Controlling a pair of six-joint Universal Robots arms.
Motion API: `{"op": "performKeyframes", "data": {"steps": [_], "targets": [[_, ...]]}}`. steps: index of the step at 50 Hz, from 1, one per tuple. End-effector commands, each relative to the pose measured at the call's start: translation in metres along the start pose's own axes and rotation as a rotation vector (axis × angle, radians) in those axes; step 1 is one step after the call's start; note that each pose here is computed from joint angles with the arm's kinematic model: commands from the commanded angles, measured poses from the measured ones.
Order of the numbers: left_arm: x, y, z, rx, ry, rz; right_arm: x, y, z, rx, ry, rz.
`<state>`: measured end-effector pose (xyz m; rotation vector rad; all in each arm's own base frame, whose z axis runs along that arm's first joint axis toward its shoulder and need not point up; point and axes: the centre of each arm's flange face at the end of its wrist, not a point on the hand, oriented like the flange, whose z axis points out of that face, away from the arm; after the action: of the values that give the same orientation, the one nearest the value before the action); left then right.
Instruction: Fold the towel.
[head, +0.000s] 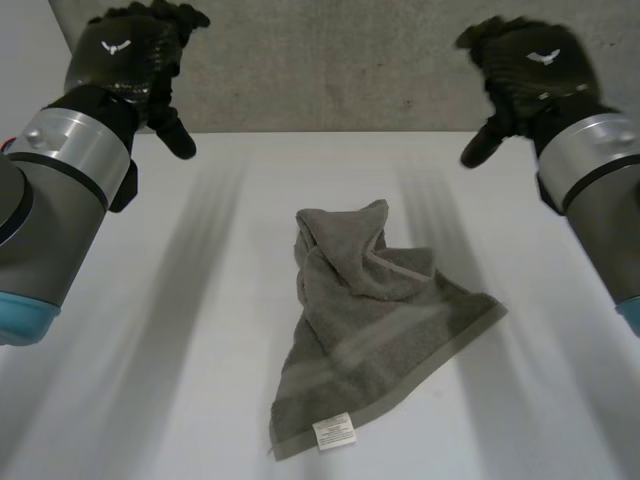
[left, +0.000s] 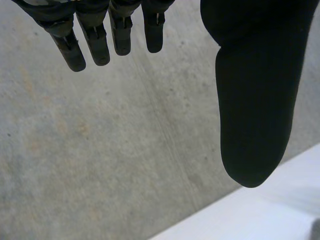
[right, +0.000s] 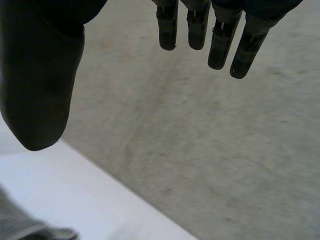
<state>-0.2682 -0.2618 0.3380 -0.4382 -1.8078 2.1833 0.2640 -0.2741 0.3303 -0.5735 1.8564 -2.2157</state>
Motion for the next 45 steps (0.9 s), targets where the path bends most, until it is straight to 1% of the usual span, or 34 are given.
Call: {"op": "performKeyframes", "data": {"steps": [1, 9, 14, 23, 28, 30, 31, 32, 33, 35, 36, 38, 39, 40, 41, 43, 44, 45], "targets": [[0.0, 0.007, -0.001, -0.062, 0.001, 0.0, 0.011, 0.0, -0.002, -0.053, 0.071, 0.011], [-0.003, 0.006, -0.001, -0.086, -0.008, 0.001, 0.016, -0.002, 0.0, -0.069, 0.086, 0.011], [-0.003, 0.005, -0.001, -0.082, -0.007, 0.001, 0.024, -0.002, 0.001, -0.074, 0.124, 0.008], [-0.004, 0.005, -0.001, -0.081, -0.007, 0.001, 0.024, -0.001, 0.001, -0.076, 0.125, 0.007], [-0.002, 0.007, -0.002, -0.082, 0.004, 0.002, 0.021, 0.0, 0.0, -0.081, 0.096, 0.004], [0.001, 0.005, 0.0, -0.063, 0.018, 0.003, 0.015, 0.004, -0.003, -0.113, 0.045, -0.014], [0.001, 0.005, 0.0, -0.062, 0.018, 0.003, 0.015, 0.004, -0.003, -0.113, 0.044, -0.014], [0.003, 0.007, 0.004, -0.048, 0.031, 0.002, 0.011, 0.011, -0.005, -0.153, 0.004, -0.029], [0.003, 0.007, 0.004, -0.048, 0.031, 0.002, 0.011, 0.011, -0.005, -0.153, 0.003, -0.029], [0.01, 0.025, 0.017, -0.042, 0.09, 0.007, 0.0, 0.032, -0.007, -0.25, -0.077, -0.026], [0.01, 0.025, 0.017, -0.042, 0.091, 0.007, 0.0, 0.032, -0.007, -0.25, -0.078, -0.026], [0.025, 0.046, 0.026, -0.05, 0.191, 0.004, -0.008, 0.05, -0.009, -0.318, -0.136, -0.005], [0.025, 0.046, 0.026, -0.05, 0.191, 0.004, -0.008, 0.05, -0.009, -0.318, -0.137, -0.004], [0.035, 0.059, 0.029, -0.065, 0.25, 0.002, -0.01, 0.057, -0.01, -0.341, -0.15, 0.009], [0.035, 0.059, 0.029, -0.066, 0.251, 0.002, -0.01, 0.057, -0.01, -0.341, -0.15, 0.009], [0.055, 0.088, 0.034, -0.112, 0.349, -0.005, -0.016, 0.071, -0.011, -0.381, -0.175, 0.047], [0.055, 0.088, 0.034, -0.113, 0.349, -0.005, -0.016, 0.072, -0.011, -0.381, -0.175, 0.047], [0.061, 0.102, 0.038, -0.133, 0.377, -0.002, -0.019, 0.085, -0.01, -0.418, -0.183, 0.075]]}}
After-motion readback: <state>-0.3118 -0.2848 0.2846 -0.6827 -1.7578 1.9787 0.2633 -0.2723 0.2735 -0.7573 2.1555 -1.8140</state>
